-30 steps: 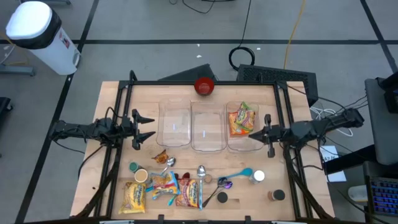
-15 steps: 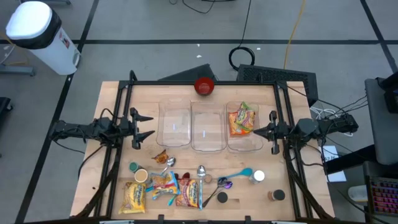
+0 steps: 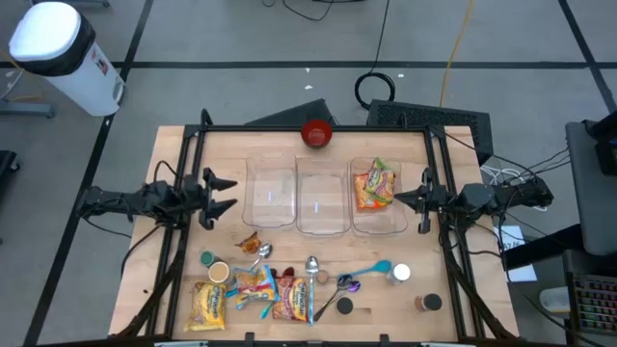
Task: Pick & Place Food Item
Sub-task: Put the red noodle pack into the right transparent bin
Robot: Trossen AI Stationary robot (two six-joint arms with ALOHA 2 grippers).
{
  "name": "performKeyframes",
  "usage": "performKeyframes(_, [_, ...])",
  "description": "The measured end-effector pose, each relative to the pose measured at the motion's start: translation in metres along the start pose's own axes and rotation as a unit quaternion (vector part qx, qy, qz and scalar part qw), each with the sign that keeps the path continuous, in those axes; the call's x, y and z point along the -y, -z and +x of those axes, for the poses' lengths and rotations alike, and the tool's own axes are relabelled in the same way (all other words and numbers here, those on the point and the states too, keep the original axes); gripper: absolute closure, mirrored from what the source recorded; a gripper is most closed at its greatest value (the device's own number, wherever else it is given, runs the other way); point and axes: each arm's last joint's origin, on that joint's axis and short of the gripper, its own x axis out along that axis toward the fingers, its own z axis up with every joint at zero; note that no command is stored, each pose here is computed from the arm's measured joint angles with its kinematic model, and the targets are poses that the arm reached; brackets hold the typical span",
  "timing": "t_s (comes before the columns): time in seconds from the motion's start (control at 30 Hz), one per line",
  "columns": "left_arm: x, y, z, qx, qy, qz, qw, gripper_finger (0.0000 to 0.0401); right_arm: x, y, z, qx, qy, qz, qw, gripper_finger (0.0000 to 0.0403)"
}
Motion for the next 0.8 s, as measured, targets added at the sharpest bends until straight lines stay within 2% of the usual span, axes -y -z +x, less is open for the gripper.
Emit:
performKeyframes(0.2, [0.001,-0.006,0.000,0.029,0.002,-0.015,0.999,0.0116,0.000,0.000,0.000,0.000,0.000,0.000,1.000,0.0403])
performKeyframes(0.47, [-0.002,-0.007,0.000,0.039,-0.045,-0.019,0.998,0.0116,0.000,0.000,0.000,0.000,0.000,0.000,1.000,0.0403])
performKeyframes(0.5, [-0.002,-0.007,0.000,0.041,-0.045,-0.029,0.998,0.0116,0.000,0.000,0.000,0.000,0.000,0.000,1.000,0.0403])
performKeyframes(0.57, [-0.002,-0.008,0.000,0.048,-0.041,-0.097,0.993,0.0116,0.000,0.000,0.000,0.000,0.000,0.000,1.000,0.0403])
performKeyframes(0.63, [0.000,-0.010,0.000,0.056,-0.015,-0.165,0.985,0.0116,0.000,0.000,0.000,0.000,0.000,0.000,1.000,0.0403])
performKeyframes(0.67, [0.001,-0.011,0.000,0.053,0.012,-0.179,0.982,0.0116,0.000,0.000,0.000,0.000,0.000,0.000,1.000,0.0403])
performKeyframes(0.73, [0.006,-0.013,0.001,0.046,0.077,-0.188,0.978,0.0116,0.000,0.000,0.000,0.000,0.000,0.000,1.000,0.0403])
performKeyframes(0.8, [0.011,-0.019,0.003,0.055,0.111,-0.182,0.975,0.0116,0.000,0.000,0.000,0.000,0.000,0.000,1.000,0.0403])
